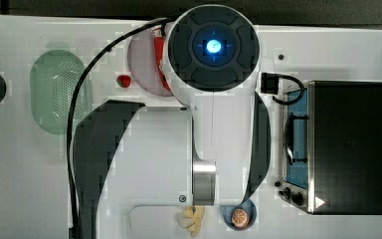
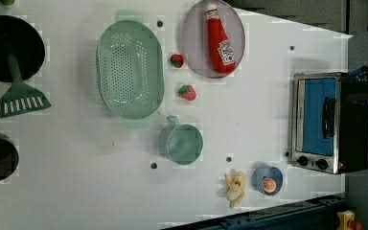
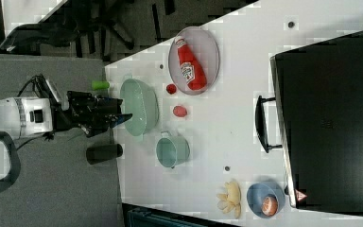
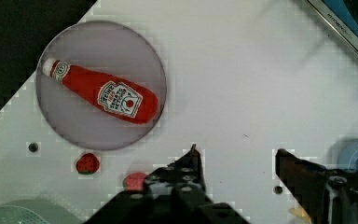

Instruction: Flap open oven.

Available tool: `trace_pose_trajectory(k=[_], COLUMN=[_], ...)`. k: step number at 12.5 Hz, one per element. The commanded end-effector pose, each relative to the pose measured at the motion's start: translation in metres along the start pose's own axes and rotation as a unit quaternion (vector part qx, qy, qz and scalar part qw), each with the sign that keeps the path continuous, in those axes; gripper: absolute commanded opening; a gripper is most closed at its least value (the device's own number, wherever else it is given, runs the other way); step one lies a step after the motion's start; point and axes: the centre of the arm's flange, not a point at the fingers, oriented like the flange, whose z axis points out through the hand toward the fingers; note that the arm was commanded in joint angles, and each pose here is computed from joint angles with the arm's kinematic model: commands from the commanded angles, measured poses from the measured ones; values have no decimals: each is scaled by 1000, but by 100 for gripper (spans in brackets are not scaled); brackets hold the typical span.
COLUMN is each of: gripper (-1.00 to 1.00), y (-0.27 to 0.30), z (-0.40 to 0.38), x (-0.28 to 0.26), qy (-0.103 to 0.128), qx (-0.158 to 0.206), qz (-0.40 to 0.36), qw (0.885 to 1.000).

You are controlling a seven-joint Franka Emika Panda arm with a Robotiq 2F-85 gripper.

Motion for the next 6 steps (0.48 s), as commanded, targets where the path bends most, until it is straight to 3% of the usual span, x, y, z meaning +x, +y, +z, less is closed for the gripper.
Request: trace_pose_trajectory(k=[1, 3, 5, 6], gripper=[60, 99, 100, 89], y=[112, 112, 112, 112], z=[-50, -50, -50, -50], x=[-54, -54, -54, -54], qy=[-26, -26, -26, -26], qx=[9, 9, 9, 9], qz=[68, 68, 68, 68], qw=[997, 997, 997, 997])
